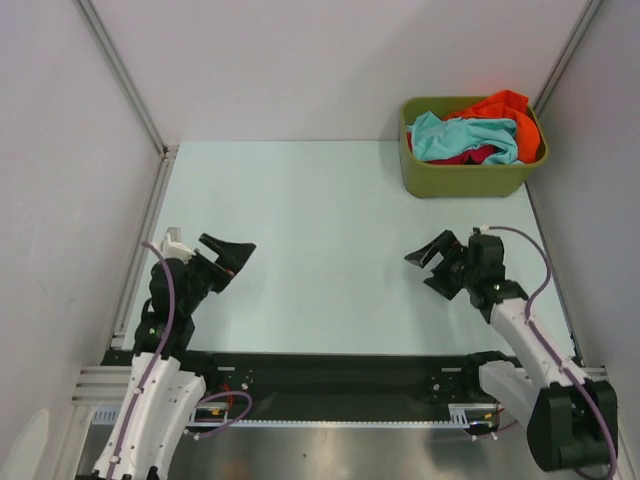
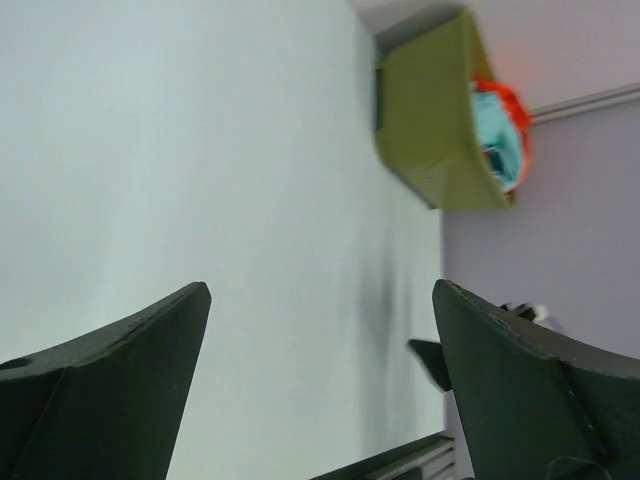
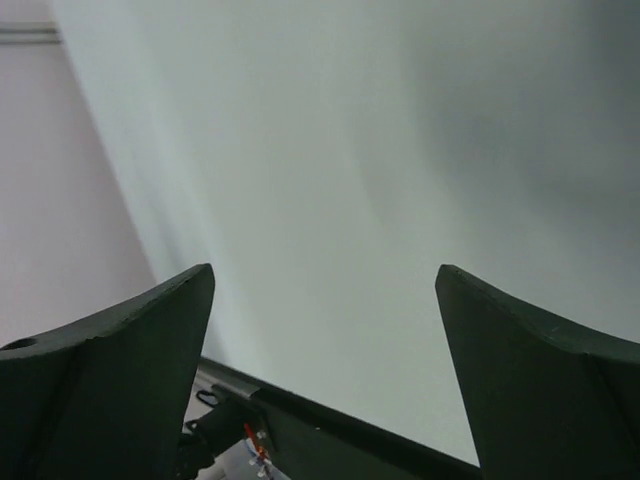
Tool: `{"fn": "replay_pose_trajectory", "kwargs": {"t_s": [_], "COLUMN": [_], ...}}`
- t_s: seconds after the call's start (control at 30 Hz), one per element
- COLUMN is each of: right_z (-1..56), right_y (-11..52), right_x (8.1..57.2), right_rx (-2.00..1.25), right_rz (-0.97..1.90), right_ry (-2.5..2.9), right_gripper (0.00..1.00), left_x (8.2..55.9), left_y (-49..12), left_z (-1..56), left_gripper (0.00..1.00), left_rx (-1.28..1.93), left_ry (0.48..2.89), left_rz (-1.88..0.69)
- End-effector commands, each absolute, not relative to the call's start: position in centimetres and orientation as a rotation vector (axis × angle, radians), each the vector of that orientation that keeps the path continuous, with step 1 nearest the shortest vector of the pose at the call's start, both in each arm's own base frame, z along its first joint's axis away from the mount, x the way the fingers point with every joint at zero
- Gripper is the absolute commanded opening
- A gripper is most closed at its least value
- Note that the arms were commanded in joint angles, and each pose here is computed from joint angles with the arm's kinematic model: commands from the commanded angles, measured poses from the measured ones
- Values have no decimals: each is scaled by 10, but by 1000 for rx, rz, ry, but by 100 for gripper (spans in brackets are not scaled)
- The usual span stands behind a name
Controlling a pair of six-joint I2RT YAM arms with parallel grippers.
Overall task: Fold and stack the t-shirts
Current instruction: Grab the tshirt from the pile
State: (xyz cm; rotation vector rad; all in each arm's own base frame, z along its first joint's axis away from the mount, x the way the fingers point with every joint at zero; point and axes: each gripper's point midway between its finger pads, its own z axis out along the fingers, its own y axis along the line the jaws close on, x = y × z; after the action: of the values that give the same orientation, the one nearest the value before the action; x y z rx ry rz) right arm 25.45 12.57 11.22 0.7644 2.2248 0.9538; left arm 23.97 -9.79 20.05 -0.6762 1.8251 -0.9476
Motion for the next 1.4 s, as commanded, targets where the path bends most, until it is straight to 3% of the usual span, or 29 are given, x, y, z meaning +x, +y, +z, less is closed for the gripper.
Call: {"fn": "replay_pose_trajectory", "kwargs": {"t_s": [0.0, 0.2, 0.23, 0.27, 0.33, 0.5, 0.67, 0.87, 0.97, 1.0, 1.13, 1.2, 1.37], "right_z": [130, 181, 239, 224, 284, 262, 245, 219, 211, 214, 242, 268, 383], "right_y": [80, 8, 0, -12, -36, -49, -51, -45, -44, -43, -48, -51, -54], "right_x": [289, 399, 435, 456, 495, 578, 617, 643, 651, 653, 650, 646, 620], "right_rx": [759, 786, 724, 748, 723, 766, 800, 757, 748, 743, 754, 731, 636], "right_rz": [679, 425, 415, 334, 220, 160, 108, 67, 70, 81, 59, 34, 18], "right_ry": [2225, 2163, 2041, 2074, 1951, 1967, 1947, 1913, 1912, 1901, 1860, 1818, 1613], "right_gripper": [100, 100, 100, 99, 95, 87, 87, 79, 60, 43, 6, 0, 0], "left_x": [234, 220, 218, 217, 212, 209, 214, 218, 218, 219, 220, 220, 220], "left_y": [-85, -88, -90, -93, -103, -115, -116, -116, -116, -115, -115, -116, -118], "left_z": [206, 224, 225, 225, 223, 224, 228, 229, 229, 229, 232, 236, 246], "left_gripper": [100, 100, 100, 100, 98, 86, 85, 85, 85, 84, 83, 83, 82], "left_rx": [-589, -330, -307, -282, -211, -98, -79, -65, -61, -59, -55, -55, -64], "left_ry": [1962, 1973, 1970, 1968, 1996, 2039, 2028, 2029, 2032, 2033, 2031, 2023, 2002], "left_rz": [-761, -702, -711, -722, -774, -830, -824, -820, -812, -809, -802, -808, -829]}}
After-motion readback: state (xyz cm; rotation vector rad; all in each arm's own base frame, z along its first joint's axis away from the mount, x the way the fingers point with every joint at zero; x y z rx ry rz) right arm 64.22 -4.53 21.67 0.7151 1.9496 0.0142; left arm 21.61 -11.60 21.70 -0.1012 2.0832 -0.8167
